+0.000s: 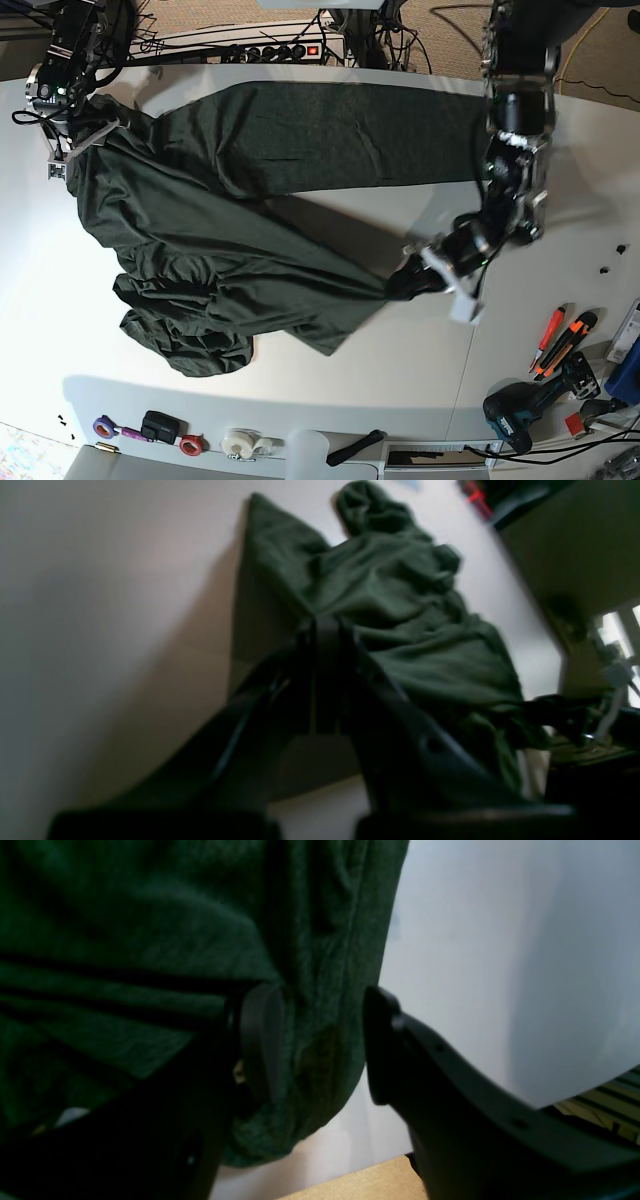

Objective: Layout the t-shirt on the table in an organized manner, then fold the t-shirt properly
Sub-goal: 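Drag the grasped fabric away from the right gripper and release, then grasp the shirt hem with the left gripper and pull it outward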

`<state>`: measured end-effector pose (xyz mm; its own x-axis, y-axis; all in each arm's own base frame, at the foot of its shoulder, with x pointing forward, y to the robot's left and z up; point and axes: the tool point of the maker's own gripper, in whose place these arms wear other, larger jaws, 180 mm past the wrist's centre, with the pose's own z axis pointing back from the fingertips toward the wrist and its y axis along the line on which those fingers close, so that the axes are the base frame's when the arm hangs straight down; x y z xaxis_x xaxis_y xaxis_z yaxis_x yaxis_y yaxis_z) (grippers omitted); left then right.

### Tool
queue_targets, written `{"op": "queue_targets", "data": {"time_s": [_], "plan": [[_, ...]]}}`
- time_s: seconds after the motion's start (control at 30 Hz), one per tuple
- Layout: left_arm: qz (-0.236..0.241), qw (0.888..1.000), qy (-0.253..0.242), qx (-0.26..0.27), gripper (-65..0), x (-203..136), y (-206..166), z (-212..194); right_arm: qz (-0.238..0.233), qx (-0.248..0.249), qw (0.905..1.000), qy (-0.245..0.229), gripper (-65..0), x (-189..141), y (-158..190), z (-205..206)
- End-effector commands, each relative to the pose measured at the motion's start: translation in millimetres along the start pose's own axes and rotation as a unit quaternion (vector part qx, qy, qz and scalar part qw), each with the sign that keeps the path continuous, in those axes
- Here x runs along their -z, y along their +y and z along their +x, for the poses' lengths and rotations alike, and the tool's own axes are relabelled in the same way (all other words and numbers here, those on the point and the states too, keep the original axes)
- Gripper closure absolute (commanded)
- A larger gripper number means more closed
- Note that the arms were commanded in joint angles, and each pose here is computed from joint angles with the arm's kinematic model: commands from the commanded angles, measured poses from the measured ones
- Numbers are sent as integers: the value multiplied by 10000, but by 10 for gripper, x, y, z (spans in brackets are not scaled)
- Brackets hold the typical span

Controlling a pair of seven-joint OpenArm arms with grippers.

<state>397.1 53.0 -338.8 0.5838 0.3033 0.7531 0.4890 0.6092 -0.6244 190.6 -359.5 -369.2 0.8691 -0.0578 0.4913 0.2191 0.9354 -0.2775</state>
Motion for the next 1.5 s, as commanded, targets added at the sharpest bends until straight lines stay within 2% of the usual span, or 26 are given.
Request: {"op": "queue_targets", "data": {"time_s": [0.0, 0.07, 0.1, 0.13, 0.17, 0.2, 0.3, 0.37, 0.47, 0.6, 0.7, 0.77, 0.83, 0.97, 1.07, 1.1, 1.17, 1.2, 1.23, 1.3, 1.37, 1.47], "plan": [[-173, 9991, -380, 40, 0, -54, -54, 226, -134, -50, 9997, -217, -260, -44, -94, 133], [-175, 9986, -480, -145, 0, -114, -30, 195, -135, -48, 9997, -221, -260, -44, -94, 135], [-184, 9987, -450, -149, -96, -109, -36, 182, -132, -46, 9996, -243, -261, -44, -92, 142], [-203, 9989, -394, -141, -222, -91, -52, 159, -133, -50, 9995, -265, -261, -45, -93, 151], [-235, 9989, -389, -125, -310, -74, -70, 177, -131, -49, 9995, -283, -260, -45, -92, 157], [-274, 9988, -392, -90, -333, -49, -96, 205, -132, -49, 9994, -322, -261, -46, -93, 173], [-428, 9981, -427, 123, -330, 54, -201, 388, -131, -51, 9992, -371, -261, -47, -92, 191], [-483, 9973, -322, 458, -329, 161, -281, 507, -131, -53, 9992, -368, -261, -47, -92, 188], [207, 9913, 143, 1293, -319, 433, -190, 586, -129, -51, 9992, -372, -261, -47, -92, 190], [745, 9687, 584, 2297, -319, 761, -173, 683, -128, -50, 9992, -369, -260, -47, -91, 188], [1129, 9378, 1153, 3072, -319, 945, -67, 640, -128, -51, 9993, -358, -261, -47, -91, 183], [1360, 9184, 1600, 3353, -319, 1021, 70, 524, -130, -52, 9993, -359, -261, -47, -92, 184], [1442, 9087, 1933, 3407, -319, 1084, 181, 354, -130, -52, 9993, -359, -261, -47, -92, 184], [1506, 9097, 2098, 3253, -318, 1167, 305, 79, -127, -54, 9993, -356, -260, -47, -90, 182], [1443, 9121, 2156, 3176, -288, 1194, 278, -62, -126, -55, 9993, -360, -261, -47, -90, 184], [1393, 9138, 2127, 3167, -242, 1225, 234, -85, -124, -59, 9993, -362, -261, -47, -89, 185], [1316, 9178, 1983, 3177, -61, 1273, 173, -63, -125, -60, 9993, -358, -261, -47, -90, 183], [1295, 9194, 1911, 3186, 0, 1285, 160, -44, -124, -62, 9993, -354, -261, -47, -89, 181], [1344, 9196, 1854, 3191, 0, 1288, 168, -15, -124, -63, 9993, -340, -260, -46, -89, 176], [1790, 9130, 1685, 3256, 0, 1243, 297, 137, -122, -62, 9993, -344, -260, -46, -88, 179], [2445, 9044, 1400, 3204, 0, 1121, 501, 396, -122, -63, 9993, -343, -261, -46, -88, 177], [3089, 9046, 991, 2766, 0, 848, 778, 756, -123, -61, 9994, -318, -261, -46, -89, 168]]}}
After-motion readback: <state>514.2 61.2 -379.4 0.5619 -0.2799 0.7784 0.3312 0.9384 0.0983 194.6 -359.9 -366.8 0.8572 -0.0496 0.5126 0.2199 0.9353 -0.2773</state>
